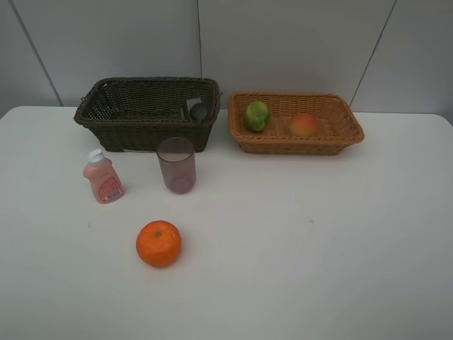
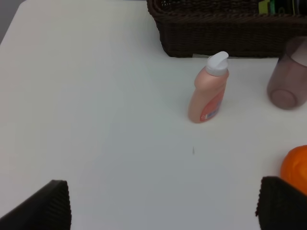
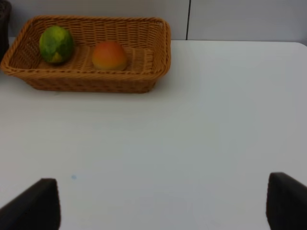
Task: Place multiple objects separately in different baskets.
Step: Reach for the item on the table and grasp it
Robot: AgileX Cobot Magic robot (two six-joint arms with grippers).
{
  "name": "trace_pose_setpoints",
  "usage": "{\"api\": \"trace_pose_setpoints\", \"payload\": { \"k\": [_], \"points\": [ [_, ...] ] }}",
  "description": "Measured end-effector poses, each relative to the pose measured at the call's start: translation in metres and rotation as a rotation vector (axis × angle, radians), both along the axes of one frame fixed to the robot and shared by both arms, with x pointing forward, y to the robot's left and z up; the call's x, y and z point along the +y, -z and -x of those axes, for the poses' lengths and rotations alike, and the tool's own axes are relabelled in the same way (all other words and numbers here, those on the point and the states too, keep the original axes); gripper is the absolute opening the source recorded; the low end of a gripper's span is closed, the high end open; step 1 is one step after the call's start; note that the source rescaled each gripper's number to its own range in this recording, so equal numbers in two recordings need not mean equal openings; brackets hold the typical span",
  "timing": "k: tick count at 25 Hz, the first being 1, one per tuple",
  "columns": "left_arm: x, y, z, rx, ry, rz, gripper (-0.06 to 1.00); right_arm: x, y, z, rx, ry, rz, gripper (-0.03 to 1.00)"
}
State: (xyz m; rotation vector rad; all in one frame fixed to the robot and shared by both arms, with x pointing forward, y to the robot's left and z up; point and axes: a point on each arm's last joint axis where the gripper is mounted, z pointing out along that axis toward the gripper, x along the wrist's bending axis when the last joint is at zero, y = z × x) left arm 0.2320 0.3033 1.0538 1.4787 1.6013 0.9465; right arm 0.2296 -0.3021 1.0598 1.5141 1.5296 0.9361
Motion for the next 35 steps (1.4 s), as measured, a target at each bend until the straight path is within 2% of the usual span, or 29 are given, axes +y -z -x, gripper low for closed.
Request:
{"api": "trace_pose_setpoints", "payload": {
  "k": [28, 31, 35],
  "points": [
    [0.001, 0.0, 0.0, 0.001, 0.01, -0.007, 1.0, 0.0, 0.0, 0.0, -0.002, 0.001, 0.0, 0.87],
    [0.002, 0.0, -0.008, 0.05, -0.002, -0.025, 1.0, 0.0, 0.0, 0.0, -0.002, 0.001, 0.0, 0.87],
    [0.002, -0.003, -0.035, 0.194, 0.001, -0.026, 1.0, 0.0, 0.0, 0.0, -0.002, 0.001, 0.0, 0.87]
  ]
}}
